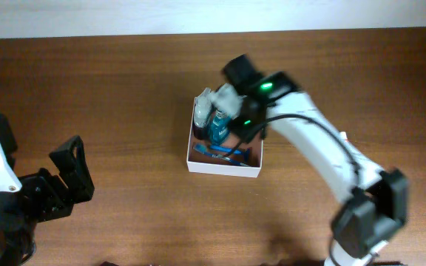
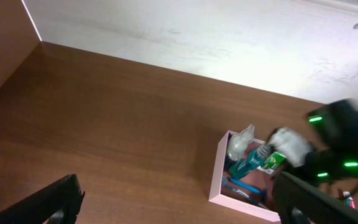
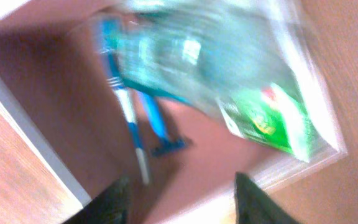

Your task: Pack container

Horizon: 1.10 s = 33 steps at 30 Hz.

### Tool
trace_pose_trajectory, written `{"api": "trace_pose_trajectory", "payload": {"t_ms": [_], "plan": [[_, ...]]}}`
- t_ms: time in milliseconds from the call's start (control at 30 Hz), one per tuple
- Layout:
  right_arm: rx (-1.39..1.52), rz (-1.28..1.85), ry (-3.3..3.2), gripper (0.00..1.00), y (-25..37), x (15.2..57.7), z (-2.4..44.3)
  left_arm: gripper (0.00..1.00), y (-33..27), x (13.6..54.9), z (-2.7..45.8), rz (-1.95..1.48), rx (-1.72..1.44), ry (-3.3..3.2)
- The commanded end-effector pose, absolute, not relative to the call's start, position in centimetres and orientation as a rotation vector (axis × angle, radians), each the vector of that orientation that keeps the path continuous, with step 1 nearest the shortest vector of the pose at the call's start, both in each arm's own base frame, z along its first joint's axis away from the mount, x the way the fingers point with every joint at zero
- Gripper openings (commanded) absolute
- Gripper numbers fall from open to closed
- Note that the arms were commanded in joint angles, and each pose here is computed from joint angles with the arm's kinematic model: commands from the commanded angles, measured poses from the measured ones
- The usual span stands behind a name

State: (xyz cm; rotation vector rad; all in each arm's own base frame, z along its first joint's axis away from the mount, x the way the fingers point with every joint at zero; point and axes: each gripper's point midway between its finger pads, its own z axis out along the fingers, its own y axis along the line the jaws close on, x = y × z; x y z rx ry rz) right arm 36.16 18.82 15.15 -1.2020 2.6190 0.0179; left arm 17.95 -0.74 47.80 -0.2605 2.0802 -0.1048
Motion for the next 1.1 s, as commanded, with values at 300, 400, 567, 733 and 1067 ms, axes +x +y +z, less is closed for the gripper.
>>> {"api": "trace_pose_trajectory", "payload": {"t_ms": [300,400,567,733,1067], "plan": [[0.137,0.100,2.942,0.64,-2.3,37.8,15.4,1.00,-0.3,17.8,48.1,-0.082,-0.264,2.066],[0.256,0.098,2.994,0.64,-5.0,36.7,13.0,0.99,-0.3,17.8,48.1,-0.082,-0.264,2.066],[0.361,0.098,3.060,0.64,-7.0,34.9,7.7,0.99,-0.3,17.8,48.1,-0.082,-0.264,2.066],[0.402,-0.026,3.087,0.63,-8.9,33.3,3.7,0.99,-0.3,17.8,48.1,-0.082,-0.264,2.066],[0.481,-0.036,3.111,0.49,-10.3,31.8,-0.3,0.99,-0.3,17.8,48.1,-0.082,-0.264,2.066]]}}
